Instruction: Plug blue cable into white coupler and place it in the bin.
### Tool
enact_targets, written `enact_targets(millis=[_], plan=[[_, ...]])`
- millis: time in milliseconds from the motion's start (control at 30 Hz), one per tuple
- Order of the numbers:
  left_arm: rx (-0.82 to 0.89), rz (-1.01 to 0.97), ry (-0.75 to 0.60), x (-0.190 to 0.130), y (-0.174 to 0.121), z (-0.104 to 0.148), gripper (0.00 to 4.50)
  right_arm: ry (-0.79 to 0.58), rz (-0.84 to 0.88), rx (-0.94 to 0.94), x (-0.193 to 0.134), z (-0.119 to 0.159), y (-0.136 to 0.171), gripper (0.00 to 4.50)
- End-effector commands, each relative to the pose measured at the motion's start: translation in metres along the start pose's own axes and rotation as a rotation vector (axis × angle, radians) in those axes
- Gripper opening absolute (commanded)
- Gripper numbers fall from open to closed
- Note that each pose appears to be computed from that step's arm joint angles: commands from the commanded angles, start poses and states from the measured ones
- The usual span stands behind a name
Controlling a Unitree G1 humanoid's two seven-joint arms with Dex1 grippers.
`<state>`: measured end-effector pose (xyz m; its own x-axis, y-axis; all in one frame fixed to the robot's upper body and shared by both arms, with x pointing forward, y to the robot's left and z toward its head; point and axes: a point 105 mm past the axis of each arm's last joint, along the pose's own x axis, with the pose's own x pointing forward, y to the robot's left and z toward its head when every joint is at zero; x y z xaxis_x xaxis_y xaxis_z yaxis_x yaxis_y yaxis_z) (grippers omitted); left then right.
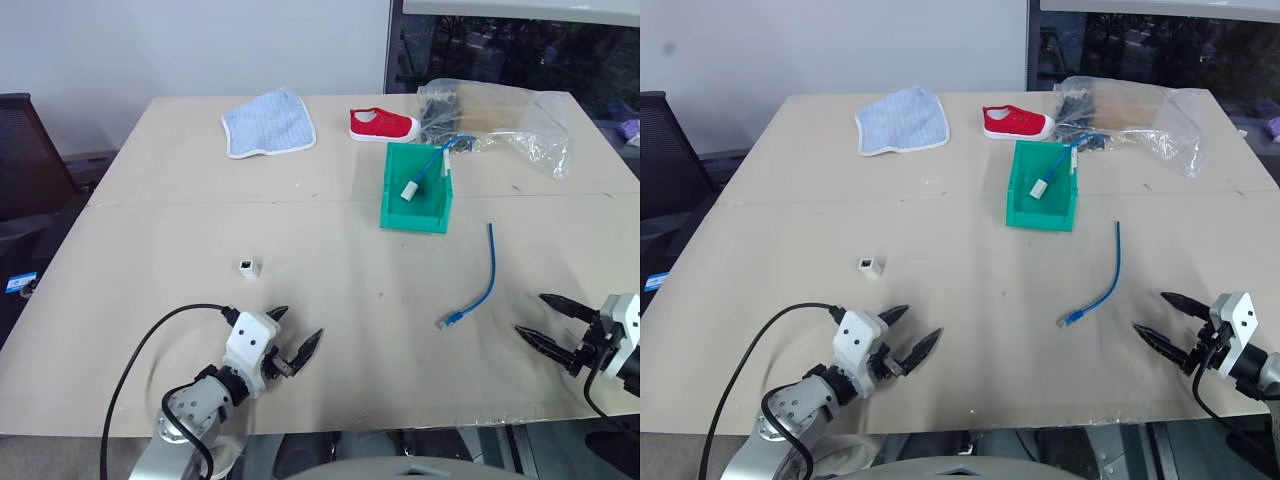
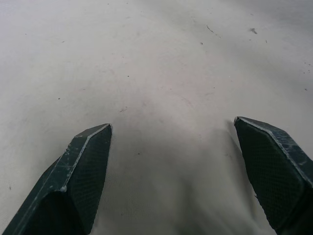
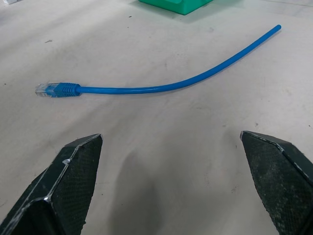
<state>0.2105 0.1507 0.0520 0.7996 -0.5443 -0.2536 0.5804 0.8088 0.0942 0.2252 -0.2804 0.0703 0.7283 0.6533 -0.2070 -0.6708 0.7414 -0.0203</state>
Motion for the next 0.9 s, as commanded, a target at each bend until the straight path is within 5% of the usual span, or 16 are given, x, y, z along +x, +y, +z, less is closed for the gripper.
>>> enact_targets(millis=[33,600,900], plan=[[0.002,-0.017,0.002,-0.004,-0.001,0.0,4.15,-0.03,0.006,-0.042,0.0,0.009,0.001,4.46],[0.017,-0.057,0.001,-0.002,0.001,-0.008,4.15,-0.023,0.029,-0.072,0.0,0.01,0.006,4.46],[0.227,-0.427,-0.032,0.005,-0.014,0.038,4.15,0.038,0.343,-0.255,0.033,0.053,0.043,4.46]])
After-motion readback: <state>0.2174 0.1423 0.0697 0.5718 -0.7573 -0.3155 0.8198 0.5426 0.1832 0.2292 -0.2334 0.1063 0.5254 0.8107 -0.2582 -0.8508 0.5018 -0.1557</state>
